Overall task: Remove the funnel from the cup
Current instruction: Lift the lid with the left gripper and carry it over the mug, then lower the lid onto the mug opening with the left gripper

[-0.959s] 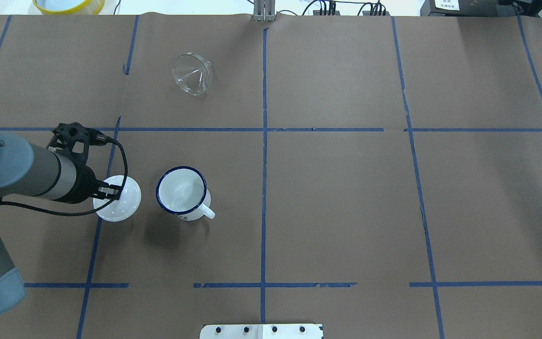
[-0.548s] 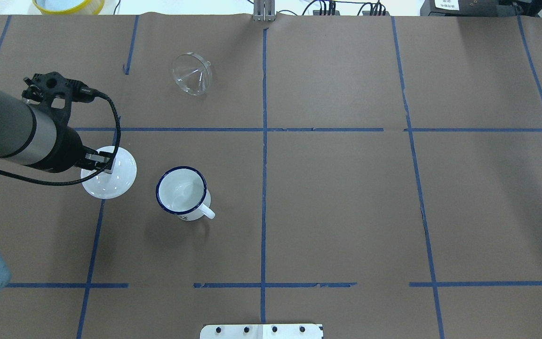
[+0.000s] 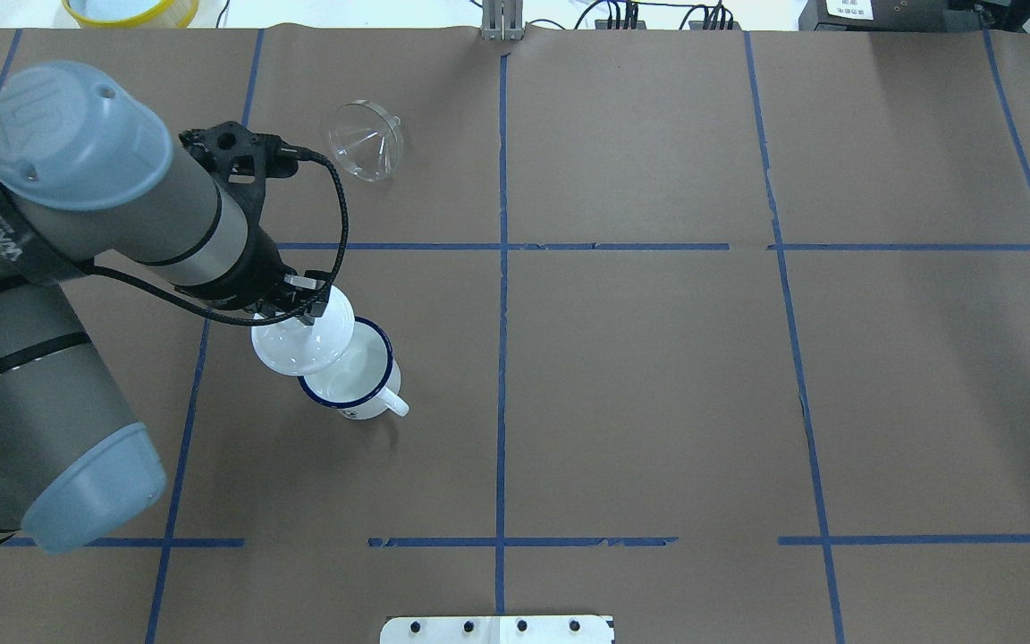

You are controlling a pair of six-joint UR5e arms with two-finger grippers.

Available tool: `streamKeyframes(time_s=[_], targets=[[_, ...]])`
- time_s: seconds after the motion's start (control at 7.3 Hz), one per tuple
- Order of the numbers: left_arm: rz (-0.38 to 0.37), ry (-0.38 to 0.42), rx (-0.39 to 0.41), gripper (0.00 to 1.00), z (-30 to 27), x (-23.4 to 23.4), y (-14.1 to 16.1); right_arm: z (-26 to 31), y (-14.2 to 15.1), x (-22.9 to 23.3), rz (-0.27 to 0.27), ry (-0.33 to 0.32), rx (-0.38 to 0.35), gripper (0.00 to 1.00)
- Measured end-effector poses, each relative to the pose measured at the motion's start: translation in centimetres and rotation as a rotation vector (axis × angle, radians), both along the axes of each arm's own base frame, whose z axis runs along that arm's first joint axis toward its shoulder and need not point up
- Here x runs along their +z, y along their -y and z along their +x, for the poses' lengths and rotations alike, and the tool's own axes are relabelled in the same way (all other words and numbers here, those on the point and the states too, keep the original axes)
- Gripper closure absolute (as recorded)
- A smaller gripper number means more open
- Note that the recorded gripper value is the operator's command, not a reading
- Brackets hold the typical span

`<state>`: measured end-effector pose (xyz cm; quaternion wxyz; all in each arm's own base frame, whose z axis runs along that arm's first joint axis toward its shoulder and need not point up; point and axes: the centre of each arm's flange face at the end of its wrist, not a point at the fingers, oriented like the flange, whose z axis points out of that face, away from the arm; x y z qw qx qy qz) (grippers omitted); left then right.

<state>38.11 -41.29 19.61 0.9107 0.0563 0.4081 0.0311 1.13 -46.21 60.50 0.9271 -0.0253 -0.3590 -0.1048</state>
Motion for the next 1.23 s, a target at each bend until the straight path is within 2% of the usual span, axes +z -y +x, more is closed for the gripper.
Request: streamKeyframes(time_s=[0.41, 1.23], targets=[[-0.029, 0.001, 0.018, 1.00, 3.2, 0.8, -1.0, 0.0, 0.0, 0.0, 0.000, 0.000, 0.000, 0.00], [-0.041, 0.016, 0.024, 1.00, 4.6, 2.0, -0.5, 0.0, 0.0, 0.0, 0.000, 0.000, 0.000, 0.00]])
